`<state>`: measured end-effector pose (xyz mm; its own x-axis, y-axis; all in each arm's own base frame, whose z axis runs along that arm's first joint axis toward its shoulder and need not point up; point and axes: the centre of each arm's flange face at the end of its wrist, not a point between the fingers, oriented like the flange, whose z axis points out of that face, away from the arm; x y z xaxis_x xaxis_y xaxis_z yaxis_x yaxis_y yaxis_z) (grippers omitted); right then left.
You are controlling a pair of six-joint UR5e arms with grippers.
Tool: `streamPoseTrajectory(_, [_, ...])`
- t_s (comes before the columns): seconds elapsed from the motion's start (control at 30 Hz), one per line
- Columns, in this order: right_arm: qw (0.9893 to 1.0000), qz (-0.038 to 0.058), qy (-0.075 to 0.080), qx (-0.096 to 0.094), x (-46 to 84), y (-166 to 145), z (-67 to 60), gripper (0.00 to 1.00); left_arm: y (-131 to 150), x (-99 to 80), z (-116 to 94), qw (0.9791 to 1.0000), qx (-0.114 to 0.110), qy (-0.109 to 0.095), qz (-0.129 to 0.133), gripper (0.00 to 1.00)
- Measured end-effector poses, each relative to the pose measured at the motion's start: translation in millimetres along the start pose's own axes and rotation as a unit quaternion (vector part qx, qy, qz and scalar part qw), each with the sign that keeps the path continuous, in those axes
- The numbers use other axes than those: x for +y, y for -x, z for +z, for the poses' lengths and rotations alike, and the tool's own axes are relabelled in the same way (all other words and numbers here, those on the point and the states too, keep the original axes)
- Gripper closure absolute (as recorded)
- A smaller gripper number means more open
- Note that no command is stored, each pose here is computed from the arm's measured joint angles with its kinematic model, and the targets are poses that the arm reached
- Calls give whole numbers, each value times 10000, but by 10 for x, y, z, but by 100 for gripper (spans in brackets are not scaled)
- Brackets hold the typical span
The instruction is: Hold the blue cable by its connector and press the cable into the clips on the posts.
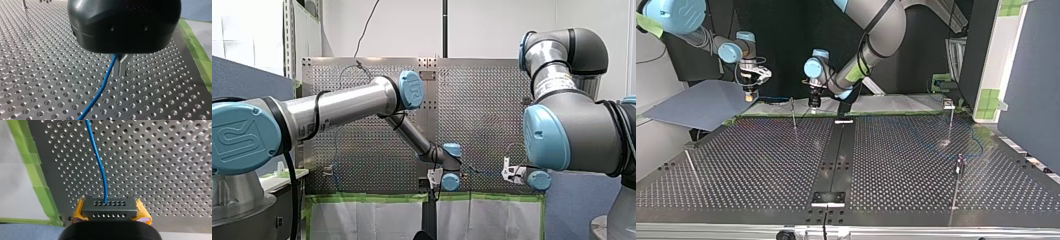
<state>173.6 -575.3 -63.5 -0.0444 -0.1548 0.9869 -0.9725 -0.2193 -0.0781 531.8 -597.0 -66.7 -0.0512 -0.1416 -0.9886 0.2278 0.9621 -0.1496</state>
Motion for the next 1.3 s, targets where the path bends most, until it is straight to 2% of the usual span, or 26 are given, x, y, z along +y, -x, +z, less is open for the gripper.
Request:
streamPoseTrajectory(0.17, [9999, -43, -15, -100, -7, 125, 8, 100, -35, -7, -32, 10000, 33, -72, 12, 100])
streamPoseTrajectory(0.53, [10000, -48, -79, 17, -10, 81, 109, 100, -61, -242, -166, 9994, -2, -345, -34, 100])
streamPoseTrajectory(0.67, [9999, -54, -83, 36, -9, 75, 123, 100, -136, -289, -168, 9993, 31, -370, -24, 100])
streamPoseTrajectory(1.0, [9999, -64, -81, 79, 17, 77, 184, 100, -344, -193, -116, 9993, 261, -266, 73, 100])
streamPoseTrajectory(1.3, [9999, -104, -87, -30, 21, 209, 232, 100, -349, -41, -32, 9994, 290, -175, 61, 100])
